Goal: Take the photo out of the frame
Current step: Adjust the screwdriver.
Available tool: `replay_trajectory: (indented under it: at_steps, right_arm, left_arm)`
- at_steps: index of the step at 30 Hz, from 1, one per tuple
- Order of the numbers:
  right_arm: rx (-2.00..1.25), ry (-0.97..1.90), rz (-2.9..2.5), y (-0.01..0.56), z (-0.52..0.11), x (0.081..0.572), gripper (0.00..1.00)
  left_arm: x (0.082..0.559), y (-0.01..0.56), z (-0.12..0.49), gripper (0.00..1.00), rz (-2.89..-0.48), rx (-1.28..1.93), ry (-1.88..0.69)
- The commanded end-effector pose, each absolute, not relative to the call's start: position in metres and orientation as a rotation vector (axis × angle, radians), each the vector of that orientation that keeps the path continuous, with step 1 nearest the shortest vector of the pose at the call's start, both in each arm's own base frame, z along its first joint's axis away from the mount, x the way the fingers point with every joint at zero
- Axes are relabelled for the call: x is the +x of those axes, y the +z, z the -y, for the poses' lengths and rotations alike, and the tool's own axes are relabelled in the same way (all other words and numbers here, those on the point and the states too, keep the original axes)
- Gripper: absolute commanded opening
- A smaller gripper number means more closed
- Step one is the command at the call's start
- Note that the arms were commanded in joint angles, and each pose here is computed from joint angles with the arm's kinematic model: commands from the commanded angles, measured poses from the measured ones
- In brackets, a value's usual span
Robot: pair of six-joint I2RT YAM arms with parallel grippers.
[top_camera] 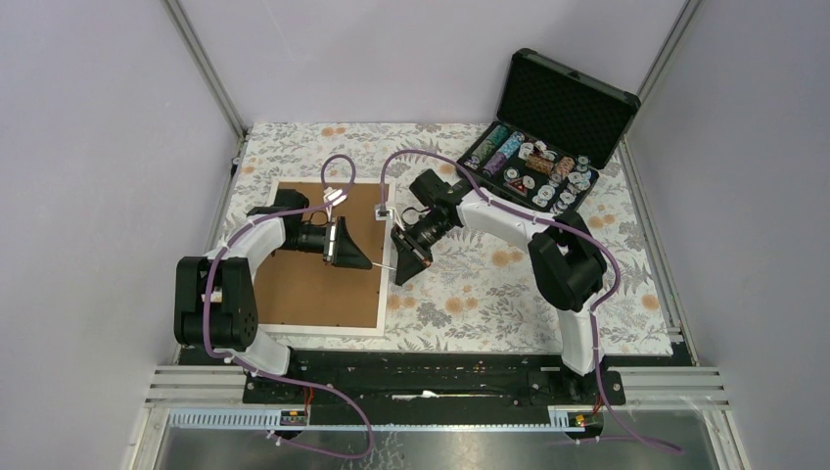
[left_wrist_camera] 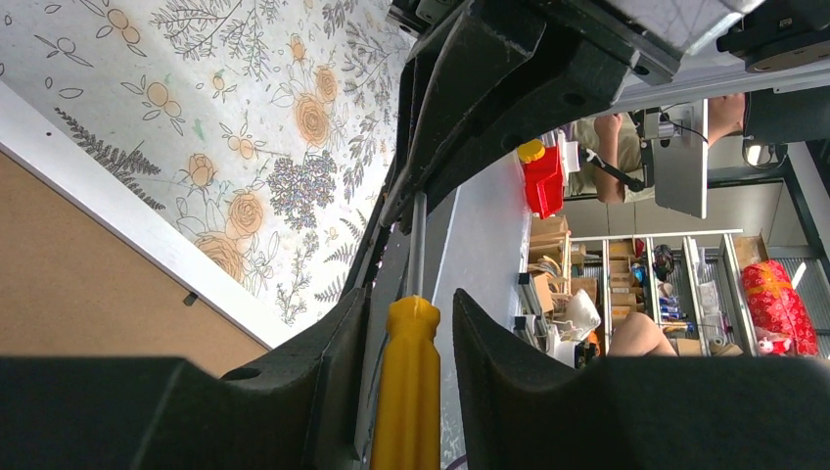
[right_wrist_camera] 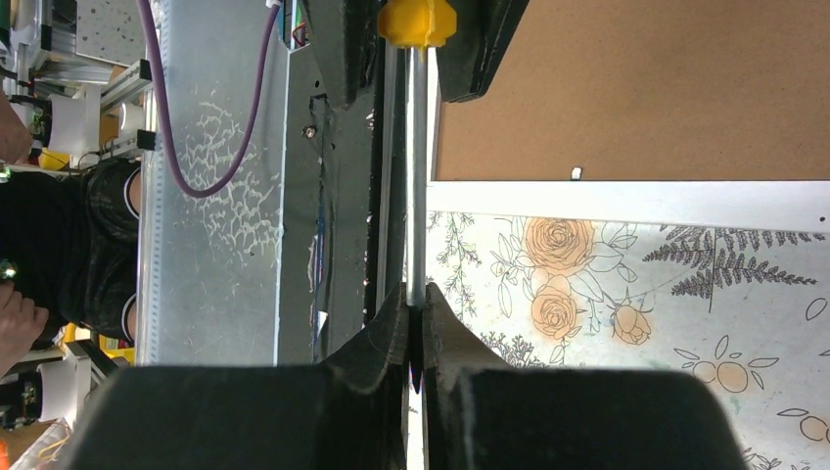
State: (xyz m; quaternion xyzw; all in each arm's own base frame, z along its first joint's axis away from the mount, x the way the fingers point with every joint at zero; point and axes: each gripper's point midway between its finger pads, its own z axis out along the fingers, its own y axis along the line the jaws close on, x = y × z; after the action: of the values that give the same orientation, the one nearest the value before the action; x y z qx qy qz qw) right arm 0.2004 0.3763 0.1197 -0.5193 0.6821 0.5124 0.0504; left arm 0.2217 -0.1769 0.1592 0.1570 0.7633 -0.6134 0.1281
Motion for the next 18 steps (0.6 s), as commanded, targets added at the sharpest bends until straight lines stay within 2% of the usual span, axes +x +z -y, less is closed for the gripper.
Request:
replay_trajectory:
  at_steps: [1,11,18]
  right_arm:
    - [-1.644,1.575,-1.935,0.1515,-0.3818,0.1929,0.0]
    - [-1.662,1.567,-1.939,0.1494,-0.3789,0.1899,0.0]
    - [-1.663,1.551,-1.933,0.1497,-0.383,0.1949,0.0]
  left_arm:
    - [0.2272,0.1707,0.1795,0.4,-2.146,0.516,-1.792]
    - [0.228,0.1711,0.1788,0.42,-2.138,0.507,-1.804]
    - [0.225,0.1731,0.1815,0.26,-2.133,0.543,-1.788]
